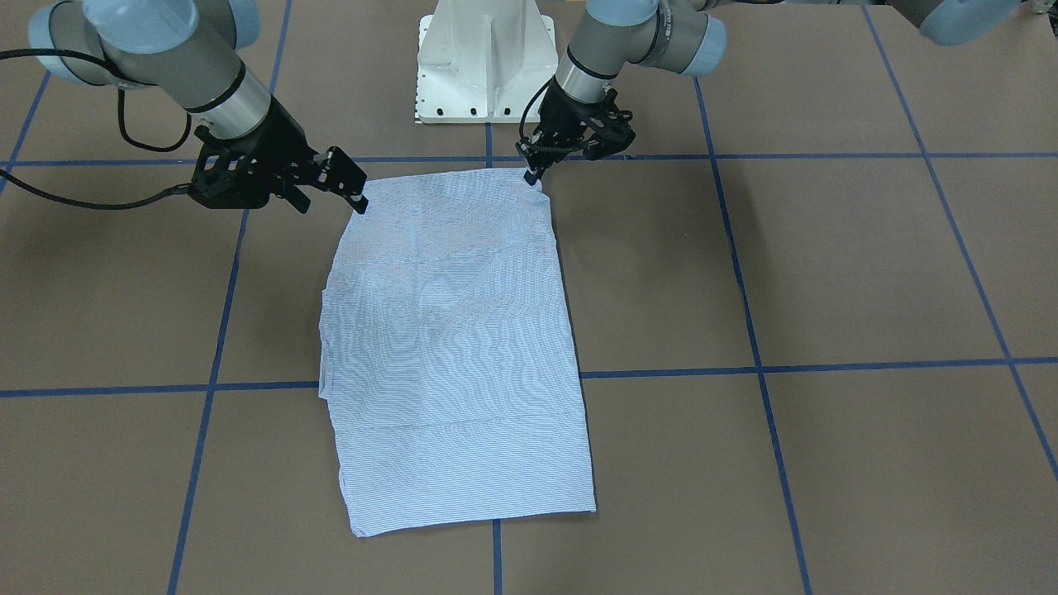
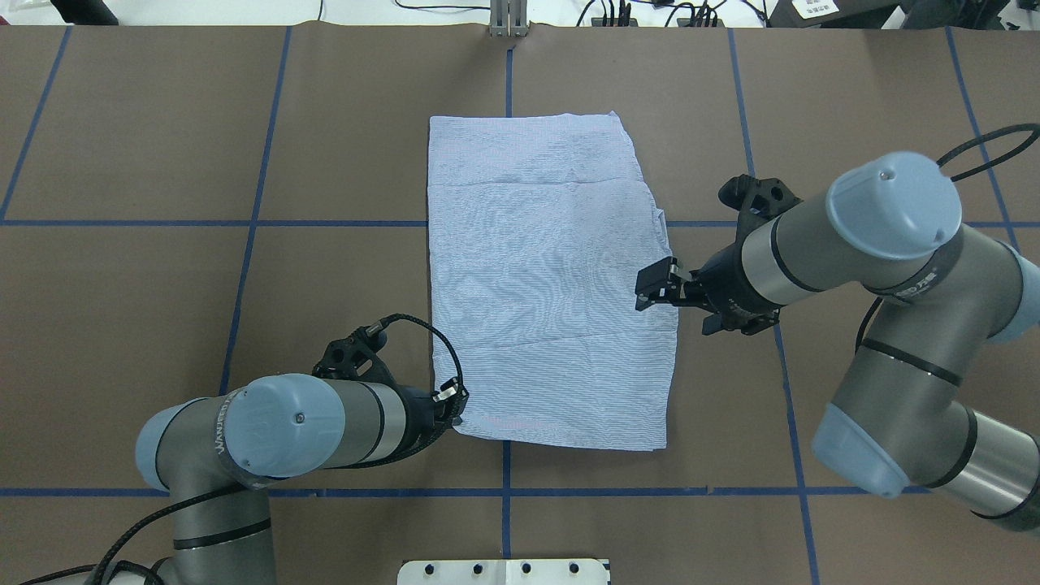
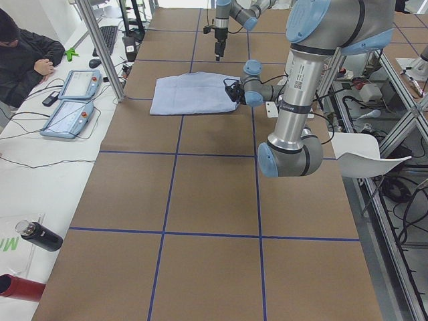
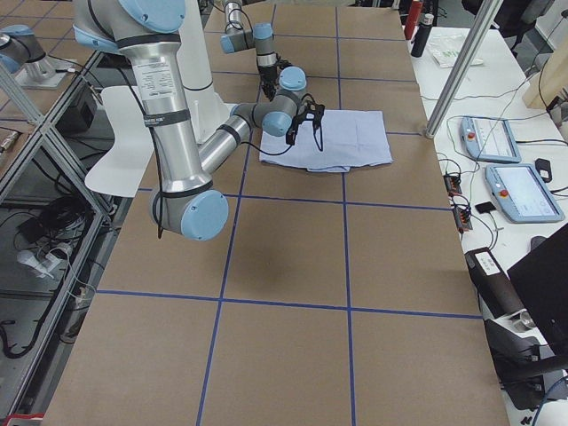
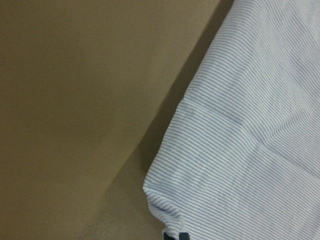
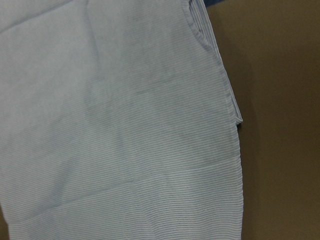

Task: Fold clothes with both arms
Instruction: 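Move the right gripper down to the shirt's other near corner, then hold both grippers at the near corners of the folded shirt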

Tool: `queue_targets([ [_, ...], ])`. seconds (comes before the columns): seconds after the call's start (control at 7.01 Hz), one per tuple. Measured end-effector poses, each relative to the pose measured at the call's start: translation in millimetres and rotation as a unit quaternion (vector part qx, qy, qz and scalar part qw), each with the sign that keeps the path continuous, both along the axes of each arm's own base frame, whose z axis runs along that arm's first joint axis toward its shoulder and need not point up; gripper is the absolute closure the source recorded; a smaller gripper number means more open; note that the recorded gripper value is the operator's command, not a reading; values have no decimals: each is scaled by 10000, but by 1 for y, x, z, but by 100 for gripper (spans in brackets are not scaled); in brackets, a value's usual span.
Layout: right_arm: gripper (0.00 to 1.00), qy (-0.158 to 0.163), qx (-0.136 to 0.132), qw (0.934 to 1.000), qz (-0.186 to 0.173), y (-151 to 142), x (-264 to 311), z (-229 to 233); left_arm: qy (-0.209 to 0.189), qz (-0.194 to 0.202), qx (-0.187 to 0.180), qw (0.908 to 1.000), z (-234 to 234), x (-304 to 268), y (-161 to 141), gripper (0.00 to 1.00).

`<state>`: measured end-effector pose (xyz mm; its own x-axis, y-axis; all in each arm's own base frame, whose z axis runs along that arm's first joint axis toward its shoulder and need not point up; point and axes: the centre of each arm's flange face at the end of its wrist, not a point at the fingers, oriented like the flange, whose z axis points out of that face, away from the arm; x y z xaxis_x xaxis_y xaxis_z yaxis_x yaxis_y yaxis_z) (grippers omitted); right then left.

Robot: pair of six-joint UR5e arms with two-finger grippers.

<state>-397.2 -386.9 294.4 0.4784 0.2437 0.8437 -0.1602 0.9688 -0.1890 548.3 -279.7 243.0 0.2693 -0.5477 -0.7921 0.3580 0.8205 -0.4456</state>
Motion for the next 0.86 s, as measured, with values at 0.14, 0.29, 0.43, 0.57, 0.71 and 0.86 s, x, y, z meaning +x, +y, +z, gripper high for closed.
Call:
queue_targets([
  [0.14,0,220,-62,9997,-51,19,-21,7,-56,-16,-14,10000,-1,0,-2,100],
  [0.29,0,400,-110,9991,-56,41,-43,13,-101,-36,-26,9999,-1,-1,-4,100],
  [0.43,0,533,-150,9984,-88,63,-62,20,-134,-52,-34,9999,-1,-1,-6,100],
  [0.57,0,648,-184,9976,-153,81,-77,28,-151,-60,-37,9999,-1,-1,-6,100],
  [0.71,0,793,-202,9964,-230,98,-93,37,-150,-64,-36,9999,-2,-1,-7,100],
  [0.86,0,940,-222,9949,-301,112,-105,44,-147,-66,-35,9999,-3,0,-7,100],
])
